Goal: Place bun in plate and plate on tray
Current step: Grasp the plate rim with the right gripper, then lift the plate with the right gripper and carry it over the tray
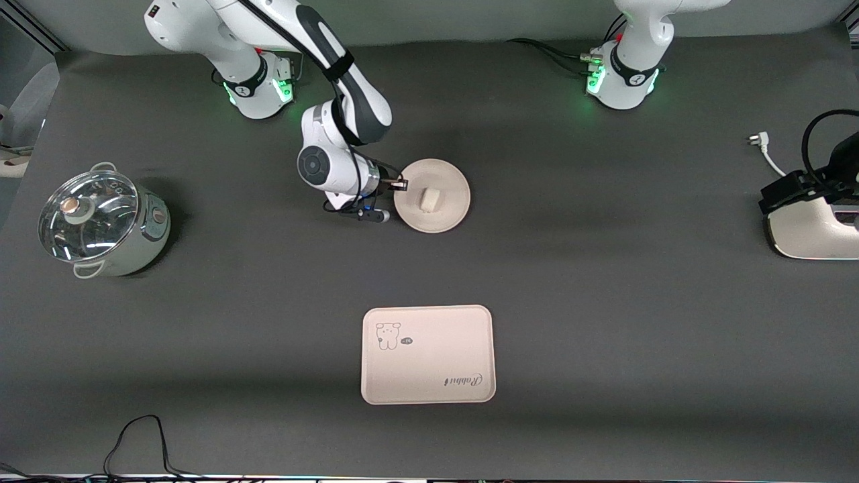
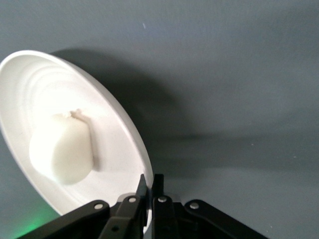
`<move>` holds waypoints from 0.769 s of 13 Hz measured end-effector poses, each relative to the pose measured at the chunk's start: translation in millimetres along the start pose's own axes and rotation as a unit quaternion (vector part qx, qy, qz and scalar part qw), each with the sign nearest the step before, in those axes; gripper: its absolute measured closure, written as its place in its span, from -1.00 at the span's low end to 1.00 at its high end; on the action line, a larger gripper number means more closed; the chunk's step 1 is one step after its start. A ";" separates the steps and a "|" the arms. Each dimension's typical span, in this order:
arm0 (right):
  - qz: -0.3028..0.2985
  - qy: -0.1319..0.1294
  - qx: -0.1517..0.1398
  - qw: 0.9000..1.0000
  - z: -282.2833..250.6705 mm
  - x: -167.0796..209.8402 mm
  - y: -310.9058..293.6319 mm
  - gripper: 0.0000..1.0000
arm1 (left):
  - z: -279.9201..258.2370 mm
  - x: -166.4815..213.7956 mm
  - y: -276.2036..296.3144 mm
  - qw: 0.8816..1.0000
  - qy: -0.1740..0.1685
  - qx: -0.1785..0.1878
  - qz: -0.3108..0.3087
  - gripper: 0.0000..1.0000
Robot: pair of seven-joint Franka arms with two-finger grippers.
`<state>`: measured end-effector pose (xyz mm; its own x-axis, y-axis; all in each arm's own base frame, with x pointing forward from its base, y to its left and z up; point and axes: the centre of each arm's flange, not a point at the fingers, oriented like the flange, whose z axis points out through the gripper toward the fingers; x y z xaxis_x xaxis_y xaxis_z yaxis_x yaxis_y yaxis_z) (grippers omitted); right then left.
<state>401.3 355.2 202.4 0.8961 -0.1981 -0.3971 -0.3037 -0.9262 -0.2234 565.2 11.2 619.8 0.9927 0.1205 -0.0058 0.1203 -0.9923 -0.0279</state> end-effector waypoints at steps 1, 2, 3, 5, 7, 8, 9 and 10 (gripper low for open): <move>-0.003 -0.002 -0.002 1.000 -12.6 6.5 0.0 0.90 | -3.7 -2.4 -1.5 1.000 0.003 -0.002 0.003 -1.00; -0.010 -0.009 -0.010 1.000 -29.1 14.0 -0.6 0.90 | -6.2 -3.8 -2.1 1.000 0.005 -0.003 0.004 -1.00; -0.018 -0.018 -0.018 1.000 -49.9 22.1 -1.9 0.90 | -7.9 -4.7 -1.7 1.000 0.006 -0.004 0.004 -1.00; -0.026 -0.028 -0.025 0.999 -99.2 39.0 -6.1 0.90 | -10.9 -6.3 3.4 1.000 0.010 -0.006 0.008 -1.00; -0.029 -0.024 -0.023 0.999 -148.7 54.5 -9.1 0.90 | -12.1 -6.8 11.1 1.000 0.015 -0.006 0.014 -1.00; -0.028 -0.018 -0.018 0.999 -176.0 61.8 -10.4 0.90 | -10.2 -6.5 13.0 1.000 0.015 -0.006 0.016 -1.00; -0.026 -0.010 -0.011 1.000 -204.4 67.8 -12.0 0.90 | -5.6 -5.9 13.5 1.000 0.013 -0.005 0.016 -1.00; -0.024 0.000 -0.002 1.000 -234.9 73.3 -13.2 0.90 | 0.5 -4.4 13.7 1.000 0.013 -0.005 0.016 -1.00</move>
<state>547.0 277.6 385.3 0.9096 -0.1523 -0.3866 -0.2581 -0.9362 -0.2384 562.4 -2.9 618.9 0.9960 0.0874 0.0200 0.0878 -0.9960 -0.0174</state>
